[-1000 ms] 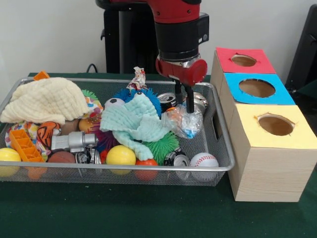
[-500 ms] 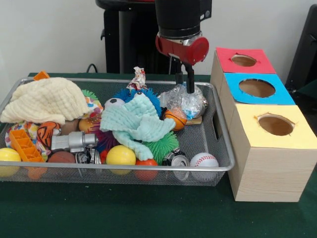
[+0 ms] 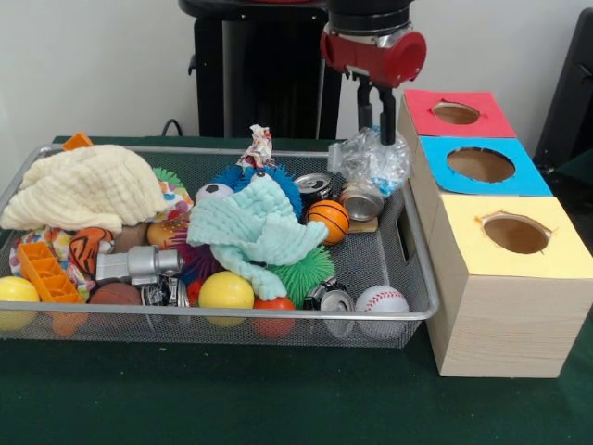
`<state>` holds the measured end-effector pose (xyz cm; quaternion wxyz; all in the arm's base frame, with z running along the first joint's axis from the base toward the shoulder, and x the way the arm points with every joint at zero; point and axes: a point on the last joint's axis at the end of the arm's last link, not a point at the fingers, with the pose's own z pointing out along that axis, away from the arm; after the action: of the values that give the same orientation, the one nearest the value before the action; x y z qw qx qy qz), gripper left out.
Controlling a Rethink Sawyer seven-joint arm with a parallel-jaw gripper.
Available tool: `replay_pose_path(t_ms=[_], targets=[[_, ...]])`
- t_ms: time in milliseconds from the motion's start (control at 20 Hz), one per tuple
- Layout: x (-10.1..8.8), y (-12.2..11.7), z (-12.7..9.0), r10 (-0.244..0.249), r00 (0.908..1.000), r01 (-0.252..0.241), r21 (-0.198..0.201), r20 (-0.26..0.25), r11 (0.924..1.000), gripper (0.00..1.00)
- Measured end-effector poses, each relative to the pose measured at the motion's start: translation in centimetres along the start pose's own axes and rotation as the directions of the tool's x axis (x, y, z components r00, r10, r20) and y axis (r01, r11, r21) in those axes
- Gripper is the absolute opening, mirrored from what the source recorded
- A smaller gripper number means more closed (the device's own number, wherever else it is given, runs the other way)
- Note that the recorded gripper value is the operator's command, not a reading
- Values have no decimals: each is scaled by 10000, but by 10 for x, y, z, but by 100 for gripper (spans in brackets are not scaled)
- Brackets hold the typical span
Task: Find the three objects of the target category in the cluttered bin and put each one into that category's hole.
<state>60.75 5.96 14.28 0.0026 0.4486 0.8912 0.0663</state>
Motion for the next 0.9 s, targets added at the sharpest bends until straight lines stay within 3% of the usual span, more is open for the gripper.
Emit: replay_pose_path(t_ms=[400, 900], targets=[[42, 20, -11, -213, 9993, 223, 308, -313, 9993, 0], [74, 34, -13, -89, 9993, 101, 328, -376, 9994, 0]])
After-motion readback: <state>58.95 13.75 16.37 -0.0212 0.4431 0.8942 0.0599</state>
